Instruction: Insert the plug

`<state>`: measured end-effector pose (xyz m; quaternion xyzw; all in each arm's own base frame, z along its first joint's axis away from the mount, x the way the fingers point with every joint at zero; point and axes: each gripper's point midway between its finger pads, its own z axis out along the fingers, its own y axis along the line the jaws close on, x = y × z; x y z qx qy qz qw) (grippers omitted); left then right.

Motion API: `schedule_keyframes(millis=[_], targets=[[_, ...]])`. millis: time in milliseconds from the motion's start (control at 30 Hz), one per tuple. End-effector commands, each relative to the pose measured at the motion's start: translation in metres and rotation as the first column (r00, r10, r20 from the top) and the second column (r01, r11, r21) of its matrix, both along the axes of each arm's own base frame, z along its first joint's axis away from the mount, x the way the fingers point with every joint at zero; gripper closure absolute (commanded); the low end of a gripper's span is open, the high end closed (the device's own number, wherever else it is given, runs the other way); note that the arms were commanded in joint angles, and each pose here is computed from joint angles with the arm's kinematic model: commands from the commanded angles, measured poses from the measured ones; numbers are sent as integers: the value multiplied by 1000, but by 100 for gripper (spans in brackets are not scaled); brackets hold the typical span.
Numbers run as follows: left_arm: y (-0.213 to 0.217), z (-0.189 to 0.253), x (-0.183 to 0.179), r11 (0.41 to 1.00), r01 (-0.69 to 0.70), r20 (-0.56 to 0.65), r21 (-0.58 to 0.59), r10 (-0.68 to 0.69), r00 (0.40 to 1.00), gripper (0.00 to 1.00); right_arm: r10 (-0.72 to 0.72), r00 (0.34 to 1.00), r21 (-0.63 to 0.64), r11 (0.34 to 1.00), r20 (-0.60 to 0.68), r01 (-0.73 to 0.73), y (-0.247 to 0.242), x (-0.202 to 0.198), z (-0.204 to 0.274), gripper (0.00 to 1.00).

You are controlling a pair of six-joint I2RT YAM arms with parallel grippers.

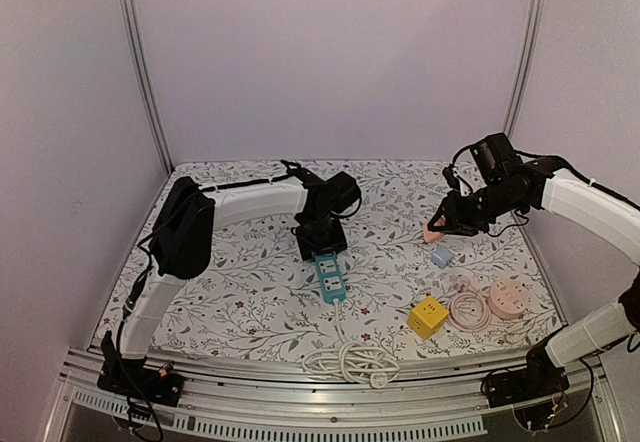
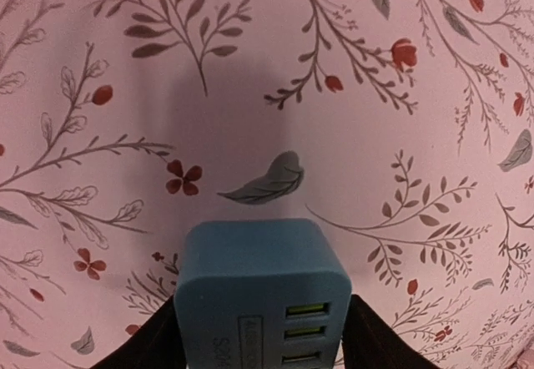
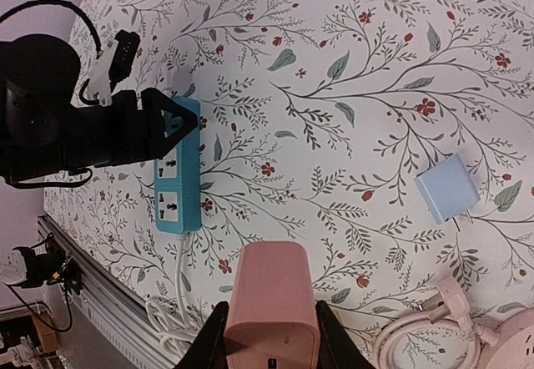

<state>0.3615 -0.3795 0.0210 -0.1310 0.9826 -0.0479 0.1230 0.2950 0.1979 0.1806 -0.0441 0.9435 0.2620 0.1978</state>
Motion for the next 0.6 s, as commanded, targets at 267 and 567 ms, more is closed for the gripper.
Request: schedule_keyframes(millis=[267, 567], targets=[[-23, 14, -4, 986, 153, 20, -67, -152, 988, 18, 1, 1000, 27, 1000, 9, -1, 6, 4, 4, 100], [-10, 71, 7, 971, 232, 170, -53, -220, 961, 1, 5, 1000, 43, 999, 25, -6, 11, 10, 15, 100]])
